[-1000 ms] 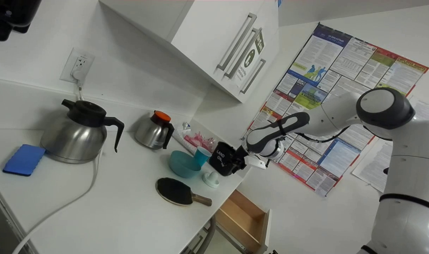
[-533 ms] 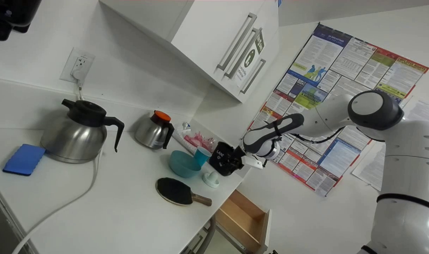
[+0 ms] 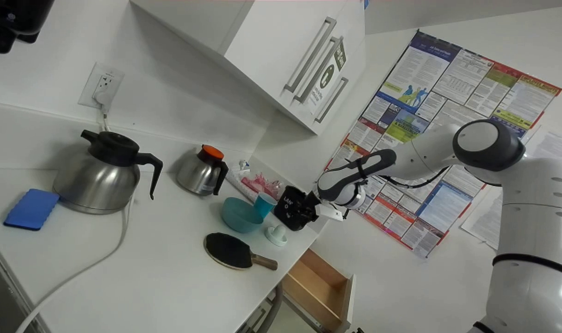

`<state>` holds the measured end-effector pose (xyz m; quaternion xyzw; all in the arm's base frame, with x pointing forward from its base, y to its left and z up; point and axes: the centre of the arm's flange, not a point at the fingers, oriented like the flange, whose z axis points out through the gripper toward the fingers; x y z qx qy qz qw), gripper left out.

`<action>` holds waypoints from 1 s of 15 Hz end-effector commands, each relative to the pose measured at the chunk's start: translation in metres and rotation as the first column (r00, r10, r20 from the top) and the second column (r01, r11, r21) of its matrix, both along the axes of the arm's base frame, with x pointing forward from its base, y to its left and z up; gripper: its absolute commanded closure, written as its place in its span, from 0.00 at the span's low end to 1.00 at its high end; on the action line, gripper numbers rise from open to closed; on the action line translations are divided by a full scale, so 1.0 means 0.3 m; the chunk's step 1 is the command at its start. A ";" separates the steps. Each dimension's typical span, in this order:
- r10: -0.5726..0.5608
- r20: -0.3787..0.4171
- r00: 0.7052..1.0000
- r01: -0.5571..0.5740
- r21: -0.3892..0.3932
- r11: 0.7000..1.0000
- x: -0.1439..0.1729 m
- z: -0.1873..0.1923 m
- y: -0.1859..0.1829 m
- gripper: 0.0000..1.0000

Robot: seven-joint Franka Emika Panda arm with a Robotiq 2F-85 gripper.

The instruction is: Put the white object in the open drawer and close the drawer, pour the contents of the blue cup into the blue bowl

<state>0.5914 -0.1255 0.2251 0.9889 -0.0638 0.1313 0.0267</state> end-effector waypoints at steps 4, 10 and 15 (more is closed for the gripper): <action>0.005 -0.003 1.000 -0.005 -0.006 1.000 0.016 0.002 -0.016 0.00; 0.010 0.005 1.000 -0.010 0.003 1.000 0.009 -0.011 0.010 0.00; 0.033 0.036 0.999 -0.033 -0.023 0.999 0.044 -0.042 0.008 0.00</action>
